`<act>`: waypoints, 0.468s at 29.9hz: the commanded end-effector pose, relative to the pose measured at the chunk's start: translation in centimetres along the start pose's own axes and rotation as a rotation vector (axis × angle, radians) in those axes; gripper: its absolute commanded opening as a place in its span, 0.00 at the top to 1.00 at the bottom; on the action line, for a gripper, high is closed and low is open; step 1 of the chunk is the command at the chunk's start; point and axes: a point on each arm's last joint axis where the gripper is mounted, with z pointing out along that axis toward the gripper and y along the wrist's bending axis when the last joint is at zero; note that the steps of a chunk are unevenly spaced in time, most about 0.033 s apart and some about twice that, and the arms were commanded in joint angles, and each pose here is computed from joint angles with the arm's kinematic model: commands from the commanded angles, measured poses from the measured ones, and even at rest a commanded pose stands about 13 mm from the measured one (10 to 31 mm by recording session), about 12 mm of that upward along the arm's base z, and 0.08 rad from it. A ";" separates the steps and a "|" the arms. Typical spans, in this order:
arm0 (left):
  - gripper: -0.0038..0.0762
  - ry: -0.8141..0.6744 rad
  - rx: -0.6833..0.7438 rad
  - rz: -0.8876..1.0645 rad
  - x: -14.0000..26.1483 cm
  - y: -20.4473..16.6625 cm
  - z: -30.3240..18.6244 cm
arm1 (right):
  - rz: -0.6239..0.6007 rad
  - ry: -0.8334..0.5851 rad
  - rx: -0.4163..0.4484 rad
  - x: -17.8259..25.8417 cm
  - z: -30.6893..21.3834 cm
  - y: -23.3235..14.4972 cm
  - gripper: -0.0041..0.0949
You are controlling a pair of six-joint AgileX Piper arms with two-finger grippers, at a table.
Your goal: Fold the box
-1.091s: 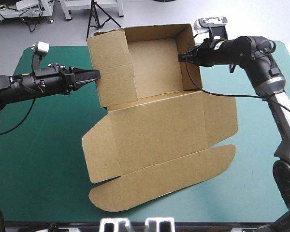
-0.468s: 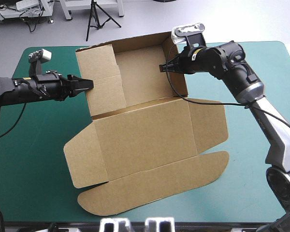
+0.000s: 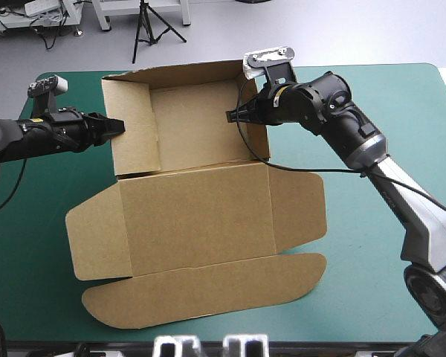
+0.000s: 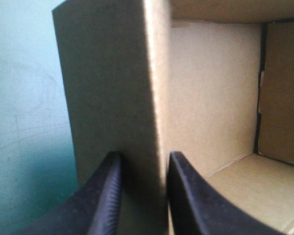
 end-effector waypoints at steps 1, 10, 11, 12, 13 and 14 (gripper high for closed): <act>0.92 -0.095 0.061 0.008 -1.0 -1.7 -1.4 | 0.031 -0.100 -0.112 -1.2 -3.4 1.9 0.97; 0.96 0.008 0.023 0.081 0.2 -3.3 0.0 | 0.019 0.031 -0.040 0.0 -4.1 1.1 0.97; 0.96 0.025 0.000 0.100 0.4 -3.6 0.3 | 0.016 0.047 -0.017 0.2 -4.2 0.9 0.97; 0.96 0.034 -0.012 0.107 0.6 -3.9 0.6 | 0.021 0.064 0.009 0.3 -4.3 0.7 0.97; 0.96 0.051 -0.053 0.128 0.9 -4.2 1.0 | 0.020 0.086 0.043 0.5 -4.4 0.4 0.97; 0.96 0.056 -0.073 0.140 1.0 -4.5 1.2 | 0.019 0.107 0.068 0.7 -4.4 0.0 0.98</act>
